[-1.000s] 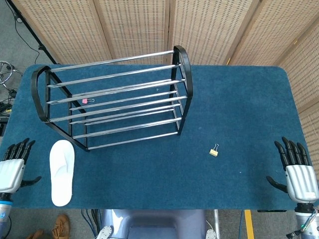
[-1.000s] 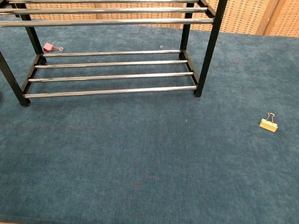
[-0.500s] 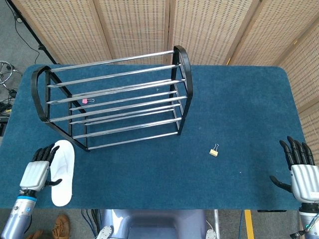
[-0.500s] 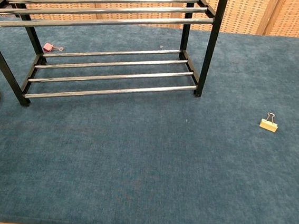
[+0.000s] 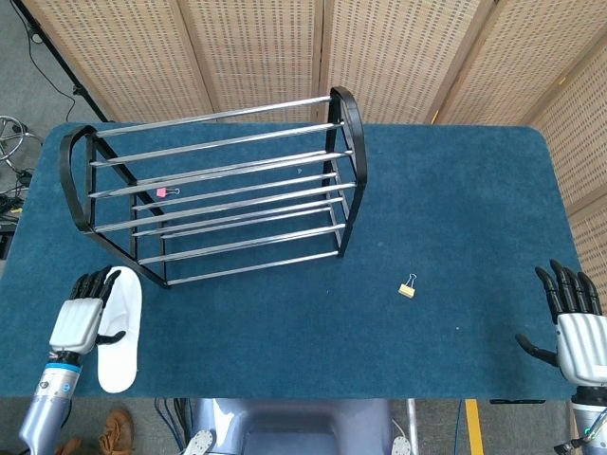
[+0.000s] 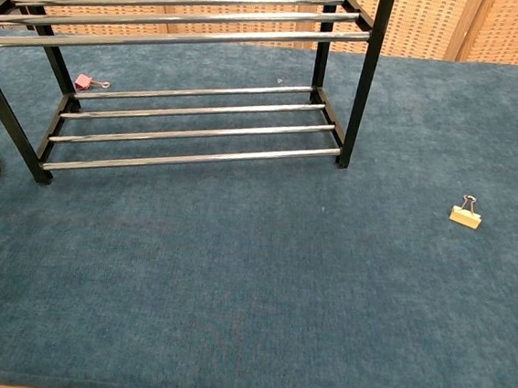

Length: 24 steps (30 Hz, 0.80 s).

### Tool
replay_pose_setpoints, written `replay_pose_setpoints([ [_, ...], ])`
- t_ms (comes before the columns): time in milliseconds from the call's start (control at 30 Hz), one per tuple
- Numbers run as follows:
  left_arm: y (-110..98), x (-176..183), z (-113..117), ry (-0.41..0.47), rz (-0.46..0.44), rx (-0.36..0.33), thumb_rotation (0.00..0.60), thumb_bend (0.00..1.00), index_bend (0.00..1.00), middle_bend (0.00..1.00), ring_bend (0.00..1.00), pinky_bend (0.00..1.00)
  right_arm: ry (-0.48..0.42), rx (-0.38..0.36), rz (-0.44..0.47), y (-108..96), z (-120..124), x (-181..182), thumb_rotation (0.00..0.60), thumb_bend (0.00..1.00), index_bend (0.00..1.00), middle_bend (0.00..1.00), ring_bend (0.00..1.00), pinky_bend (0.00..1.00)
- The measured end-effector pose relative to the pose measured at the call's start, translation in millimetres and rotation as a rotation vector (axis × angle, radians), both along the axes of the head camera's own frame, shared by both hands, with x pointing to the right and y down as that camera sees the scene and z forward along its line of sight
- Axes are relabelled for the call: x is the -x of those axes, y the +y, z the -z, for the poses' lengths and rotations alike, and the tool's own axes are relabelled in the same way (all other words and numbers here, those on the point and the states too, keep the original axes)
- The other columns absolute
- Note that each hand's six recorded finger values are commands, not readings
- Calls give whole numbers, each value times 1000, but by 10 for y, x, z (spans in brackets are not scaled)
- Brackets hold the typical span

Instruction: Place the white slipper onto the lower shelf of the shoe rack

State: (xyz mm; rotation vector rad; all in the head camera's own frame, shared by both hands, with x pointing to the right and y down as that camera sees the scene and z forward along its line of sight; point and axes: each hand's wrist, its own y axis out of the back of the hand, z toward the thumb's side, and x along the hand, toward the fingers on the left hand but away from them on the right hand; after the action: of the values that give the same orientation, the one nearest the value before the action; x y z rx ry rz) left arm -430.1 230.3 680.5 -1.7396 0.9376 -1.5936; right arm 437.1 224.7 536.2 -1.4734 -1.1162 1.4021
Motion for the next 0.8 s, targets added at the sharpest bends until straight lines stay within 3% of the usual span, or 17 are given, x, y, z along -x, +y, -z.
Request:
replay_pose_setpoints([
  [267, -41, 52, -42, -32, 0, -16, 600, 113, 0, 0, 0, 43, 0, 3, -2, -1, -3, -6, 600, 0, 0, 0, 0, 0],
  [533, -63, 87, -83, -57, 2, -26, 600, 296, 13, 0, 0, 87, -2, 7, -1, 4, -7, -3, 600, 0, 0, 0, 0, 0],
  [667, -67, 98, -97, -62, 4, -31, 600, 316, 87, 2, 5, 176, -3, 9, 0, 6, -7, -3, 600, 0, 0, 0, 0, 0],
  [800, -71, 108, -103, -74, -1, -44, 600, 319, 184, 82, 78, 239, -4, 12, -1, 8, -9, -4, 600, 0, 0, 0, 0, 0],
])
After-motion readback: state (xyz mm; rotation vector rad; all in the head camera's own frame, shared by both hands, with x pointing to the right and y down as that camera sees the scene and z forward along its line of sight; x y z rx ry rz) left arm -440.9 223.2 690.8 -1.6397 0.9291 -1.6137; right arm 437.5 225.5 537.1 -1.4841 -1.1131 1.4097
